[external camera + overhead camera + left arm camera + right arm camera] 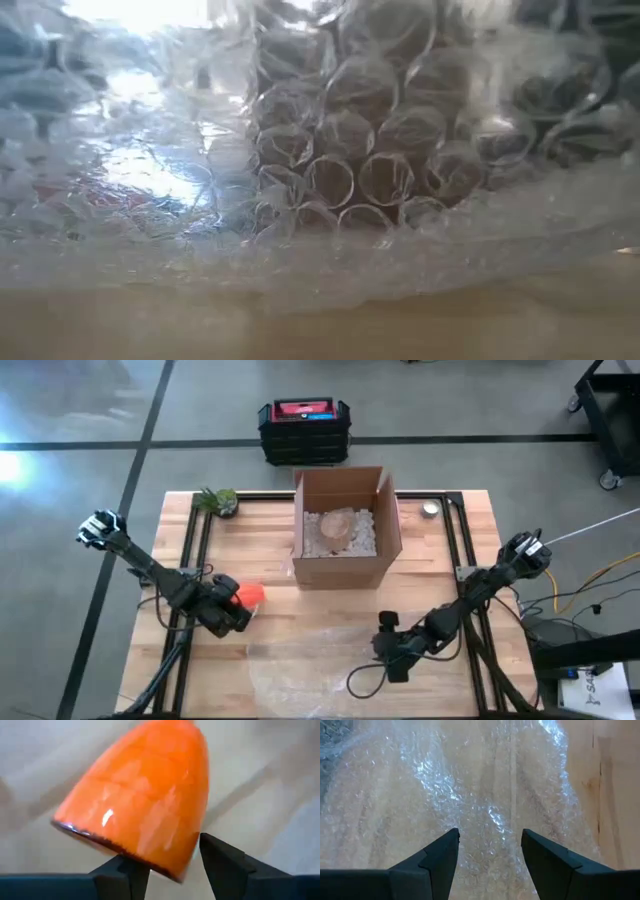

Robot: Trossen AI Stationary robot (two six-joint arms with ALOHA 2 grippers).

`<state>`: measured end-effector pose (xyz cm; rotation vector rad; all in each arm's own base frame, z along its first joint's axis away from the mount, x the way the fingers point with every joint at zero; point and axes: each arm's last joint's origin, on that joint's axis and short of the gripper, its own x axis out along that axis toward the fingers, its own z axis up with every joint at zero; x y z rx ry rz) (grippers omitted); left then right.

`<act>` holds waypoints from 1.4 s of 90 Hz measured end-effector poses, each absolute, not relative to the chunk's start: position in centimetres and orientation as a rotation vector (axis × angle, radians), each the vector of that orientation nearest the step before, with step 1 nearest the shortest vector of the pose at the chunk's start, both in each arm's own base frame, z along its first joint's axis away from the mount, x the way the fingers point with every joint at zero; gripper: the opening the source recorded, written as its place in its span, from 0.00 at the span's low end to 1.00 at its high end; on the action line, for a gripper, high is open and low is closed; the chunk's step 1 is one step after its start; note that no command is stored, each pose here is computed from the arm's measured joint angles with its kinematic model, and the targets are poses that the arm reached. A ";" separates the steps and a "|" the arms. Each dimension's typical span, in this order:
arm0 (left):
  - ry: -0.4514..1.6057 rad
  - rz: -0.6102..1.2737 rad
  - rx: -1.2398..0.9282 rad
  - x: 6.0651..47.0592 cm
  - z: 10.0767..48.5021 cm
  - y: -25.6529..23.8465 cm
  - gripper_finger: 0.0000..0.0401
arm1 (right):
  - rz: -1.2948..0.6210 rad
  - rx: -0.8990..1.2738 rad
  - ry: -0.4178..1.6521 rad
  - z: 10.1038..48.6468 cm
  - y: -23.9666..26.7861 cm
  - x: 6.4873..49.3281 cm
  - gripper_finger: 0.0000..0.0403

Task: Wrap mug
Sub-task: Wrap the orange mug with bubble wrap

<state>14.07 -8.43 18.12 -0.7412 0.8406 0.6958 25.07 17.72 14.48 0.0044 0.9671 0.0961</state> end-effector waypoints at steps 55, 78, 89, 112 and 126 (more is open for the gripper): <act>0.623 0.634 -0.616 16.1 20.6 -9.2 0.01 | 0.154 0.032 0.938 15.2 18.3 25.6 0.49; 0.783 0.410 -0.596 19.1 27.6 -12.1 0.00 | 0.252 -0.002 0.768 15.2 19.9 28.3 0.49; 0.861 0.313 -0.561 21.1 29.4 -14.0 0.00 | 0.258 -0.036 0.698 14.2 20.4 31.6 0.49; 1.084 0.286 -0.451 23.5 30.8 -17.8 0.00 | 0.254 -0.016 0.861 9.2 18.4 38.5 0.49; 1.145 0.285 -0.415 23.9 31.5 -20.1 0.00 | 0.177 -0.030 0.937 8.7 17.1 41.0 0.49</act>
